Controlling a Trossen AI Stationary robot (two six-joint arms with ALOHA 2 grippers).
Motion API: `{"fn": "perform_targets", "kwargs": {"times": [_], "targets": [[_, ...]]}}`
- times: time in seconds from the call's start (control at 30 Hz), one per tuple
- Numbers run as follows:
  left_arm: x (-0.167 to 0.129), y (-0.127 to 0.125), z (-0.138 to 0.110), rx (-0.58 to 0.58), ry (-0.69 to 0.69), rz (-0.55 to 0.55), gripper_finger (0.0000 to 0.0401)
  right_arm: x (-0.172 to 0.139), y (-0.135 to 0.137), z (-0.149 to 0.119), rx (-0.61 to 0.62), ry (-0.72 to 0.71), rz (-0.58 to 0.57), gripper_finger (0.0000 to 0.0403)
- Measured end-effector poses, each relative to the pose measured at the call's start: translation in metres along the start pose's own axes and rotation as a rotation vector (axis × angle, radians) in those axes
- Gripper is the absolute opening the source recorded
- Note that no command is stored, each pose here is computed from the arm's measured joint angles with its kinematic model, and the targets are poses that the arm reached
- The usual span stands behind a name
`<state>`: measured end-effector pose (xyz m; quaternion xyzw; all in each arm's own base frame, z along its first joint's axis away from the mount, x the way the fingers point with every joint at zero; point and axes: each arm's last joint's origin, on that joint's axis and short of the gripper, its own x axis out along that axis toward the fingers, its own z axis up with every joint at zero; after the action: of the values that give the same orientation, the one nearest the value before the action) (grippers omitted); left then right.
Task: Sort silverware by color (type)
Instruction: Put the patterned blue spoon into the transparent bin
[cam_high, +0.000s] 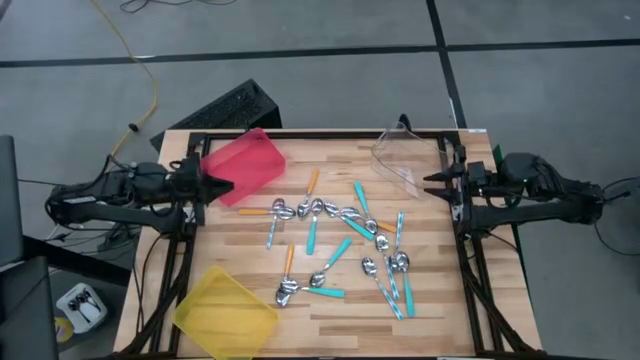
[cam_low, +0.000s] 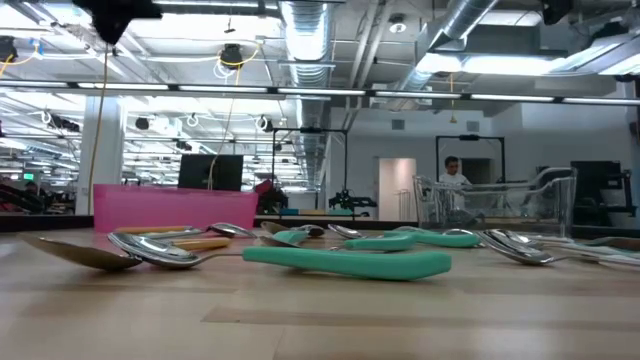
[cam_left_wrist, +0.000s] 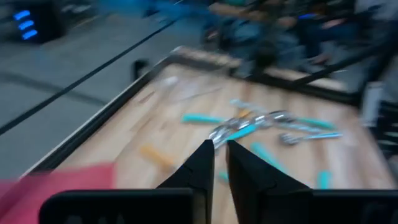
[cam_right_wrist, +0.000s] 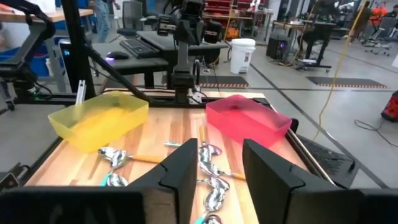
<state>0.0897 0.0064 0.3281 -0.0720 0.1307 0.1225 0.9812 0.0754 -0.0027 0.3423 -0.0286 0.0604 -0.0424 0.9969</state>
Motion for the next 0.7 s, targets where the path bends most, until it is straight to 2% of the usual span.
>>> {"fn": "perform_targets", "kwargs": {"times": [0.17,0.3,0.37,0.5,0.6,0.7], "targets": [[0.01,-0.007,0.019,0.096,-0.148,-0.072,0.0092,0.0,-0.001,0.002,0.004,-0.019,-0.021,0.0201],[0.019,-0.011,0.028,0.049,-0.219,-0.073,0.0128,0.0,-0.001,0.005,0.027,-0.053,-0.023,0.0233],[0.021,-0.012,0.031,0.038,-0.237,-0.076,0.014,-0.001,-0.001,0.011,0.053,-0.117,-0.026,0.0238],[0.019,-0.014,0.043,0.041,-0.319,-0.095,0.015,-0.003,-0.002,0.023,0.031,-0.244,-0.034,0.0239],[0.011,-0.015,0.057,-0.019,-0.398,-0.12,0.0151,-0.004,-0.003,0.029,0.024,-0.299,-0.038,0.0239],[0.002,-0.014,0.064,-0.048,-0.365,-0.122,0.0151,-0.003,-0.004,0.03,0.029,-0.301,-0.075,0.0239]]}}
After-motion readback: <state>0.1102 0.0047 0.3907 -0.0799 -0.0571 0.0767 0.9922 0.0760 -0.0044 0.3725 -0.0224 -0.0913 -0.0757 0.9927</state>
